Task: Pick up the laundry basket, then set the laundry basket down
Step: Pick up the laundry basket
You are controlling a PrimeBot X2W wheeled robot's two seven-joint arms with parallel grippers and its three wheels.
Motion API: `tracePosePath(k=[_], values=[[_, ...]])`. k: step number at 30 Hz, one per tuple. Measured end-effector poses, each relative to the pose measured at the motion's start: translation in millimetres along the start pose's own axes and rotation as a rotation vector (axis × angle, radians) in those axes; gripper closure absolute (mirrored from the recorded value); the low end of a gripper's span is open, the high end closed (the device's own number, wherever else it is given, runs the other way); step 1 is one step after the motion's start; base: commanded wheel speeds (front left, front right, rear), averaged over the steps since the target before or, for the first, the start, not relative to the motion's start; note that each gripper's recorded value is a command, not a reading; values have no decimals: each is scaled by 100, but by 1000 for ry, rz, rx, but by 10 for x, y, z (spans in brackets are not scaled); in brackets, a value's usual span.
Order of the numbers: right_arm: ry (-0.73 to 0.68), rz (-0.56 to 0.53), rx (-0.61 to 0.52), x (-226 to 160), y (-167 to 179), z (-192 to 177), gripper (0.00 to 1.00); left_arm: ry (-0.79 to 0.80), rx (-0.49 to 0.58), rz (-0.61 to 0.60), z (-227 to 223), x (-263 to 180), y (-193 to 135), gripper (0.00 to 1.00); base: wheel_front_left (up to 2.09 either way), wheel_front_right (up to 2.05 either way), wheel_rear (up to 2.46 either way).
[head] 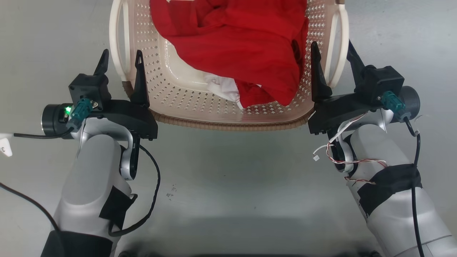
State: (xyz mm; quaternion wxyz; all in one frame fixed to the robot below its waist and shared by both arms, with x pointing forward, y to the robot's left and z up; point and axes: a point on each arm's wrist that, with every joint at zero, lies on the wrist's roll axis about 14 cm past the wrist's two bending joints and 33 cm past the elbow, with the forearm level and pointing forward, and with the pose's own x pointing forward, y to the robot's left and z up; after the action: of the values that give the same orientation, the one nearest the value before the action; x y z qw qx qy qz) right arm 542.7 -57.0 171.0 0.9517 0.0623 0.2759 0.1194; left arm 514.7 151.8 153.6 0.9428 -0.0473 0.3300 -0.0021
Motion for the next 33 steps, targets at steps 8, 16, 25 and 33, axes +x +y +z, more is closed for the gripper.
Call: tracePosePath(k=[8, 16, 25, 33], values=[[43, 30, 31, 73, 122, -205, 0, 59, 2, 30, -204, 34, 142, 0, 0, 0, 0], [45, 39, 34, 147, 159, -193, 0, 56, 5, 13, -141, 137, 106, 0, 0, 0, 0], [65, 37, 38, 166, 155, -222, 0, 84, 18, -7, -177, 161, 54, 0, 0, 0, 0], [97, 20, 44, 170, 106, -258, 50, 102, 27, -33, -169, 183, -9, 51, 0, 0, 0]])
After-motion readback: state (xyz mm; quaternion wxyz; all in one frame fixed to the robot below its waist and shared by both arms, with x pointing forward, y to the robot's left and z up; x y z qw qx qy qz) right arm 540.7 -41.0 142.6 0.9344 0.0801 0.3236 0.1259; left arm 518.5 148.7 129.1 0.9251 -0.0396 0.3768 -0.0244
